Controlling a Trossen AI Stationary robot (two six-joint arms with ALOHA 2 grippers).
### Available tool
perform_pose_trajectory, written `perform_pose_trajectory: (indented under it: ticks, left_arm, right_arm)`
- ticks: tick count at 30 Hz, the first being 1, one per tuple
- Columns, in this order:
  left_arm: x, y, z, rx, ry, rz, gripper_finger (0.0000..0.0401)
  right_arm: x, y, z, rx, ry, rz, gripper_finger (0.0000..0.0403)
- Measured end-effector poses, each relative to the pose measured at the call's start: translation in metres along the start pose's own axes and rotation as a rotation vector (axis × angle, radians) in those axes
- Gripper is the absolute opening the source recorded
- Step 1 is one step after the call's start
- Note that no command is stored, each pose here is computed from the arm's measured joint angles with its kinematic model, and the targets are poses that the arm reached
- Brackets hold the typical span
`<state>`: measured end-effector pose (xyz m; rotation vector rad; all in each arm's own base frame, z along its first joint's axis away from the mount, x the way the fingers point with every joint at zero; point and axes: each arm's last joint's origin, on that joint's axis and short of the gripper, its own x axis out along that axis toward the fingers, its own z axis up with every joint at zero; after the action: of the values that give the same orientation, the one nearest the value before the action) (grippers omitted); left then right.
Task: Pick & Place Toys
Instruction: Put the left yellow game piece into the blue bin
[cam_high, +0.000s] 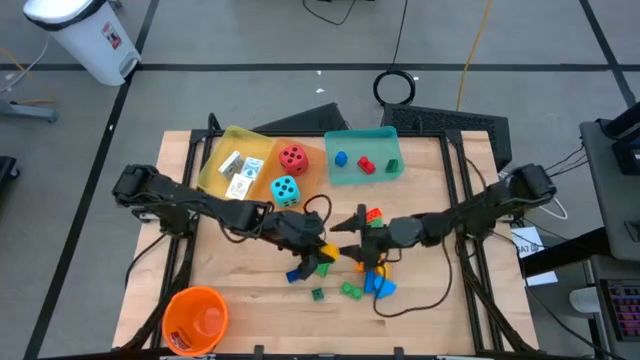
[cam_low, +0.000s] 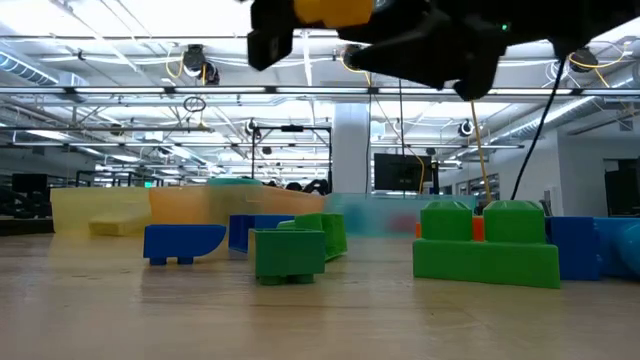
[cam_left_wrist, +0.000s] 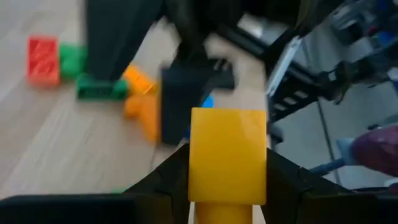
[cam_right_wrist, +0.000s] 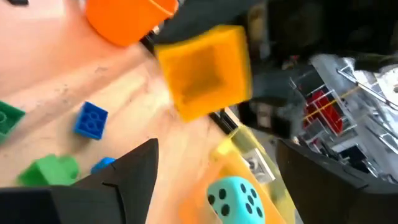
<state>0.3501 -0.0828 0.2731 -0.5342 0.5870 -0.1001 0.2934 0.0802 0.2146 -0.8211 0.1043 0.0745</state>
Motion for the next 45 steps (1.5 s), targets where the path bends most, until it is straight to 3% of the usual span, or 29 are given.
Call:
perform_pose_trajectory:
  ticks: [10, 15, 22, 28, 33, 39, 45]
  left_arm:
    - [-0.001, 0.004, 0.002, -0.016, 0.013, 0.044, 0.0135]
    - [-0.001, 0.006, 0.006, -0.024, -0.014, 0.043, 0.0144]
    - [-0.001, 0.005, 0.006, -0.024, -0.01, 0.031, 0.0135]
    - [-0.001, 0.005, 0.005, -0.015, -0.004, 0.029, 0.0165]
    - [-0.002, 0.005, 0.008, 0.015, -0.021, 0.024, 0.0179]
    - [-0.016, 0.011, 0.017, 0.061, 0.019, -0.037, 0.0183]
    - [-0.037, 0.021, 0.03, 0.06, 0.004, -0.027, 0.0184]
  right_arm:
    - [0.008, 0.006, 0.021, -0.003, -0.08, -0.001, 0.029]
    - [0.008, 0.005, 0.021, 0.0, -0.118, 0.025, 0.027]
    - [0.008, 0.004, 0.021, -0.01, -0.114, 0.023, 0.0196]
    - [0.008, 0.004, 0.02, -0.008, -0.11, 0.027, 0.0115]
    - [0.007, 0.003, 0.021, 0.032, -0.111, 0.03, 0.0072]
    - [-0.002, -0.01, 0.026, 0.14, -0.099, 0.021, 0.0074]
    - [-0.016, -0.033, 0.023, 0.298, -0.045, 0.016, 0.0069]
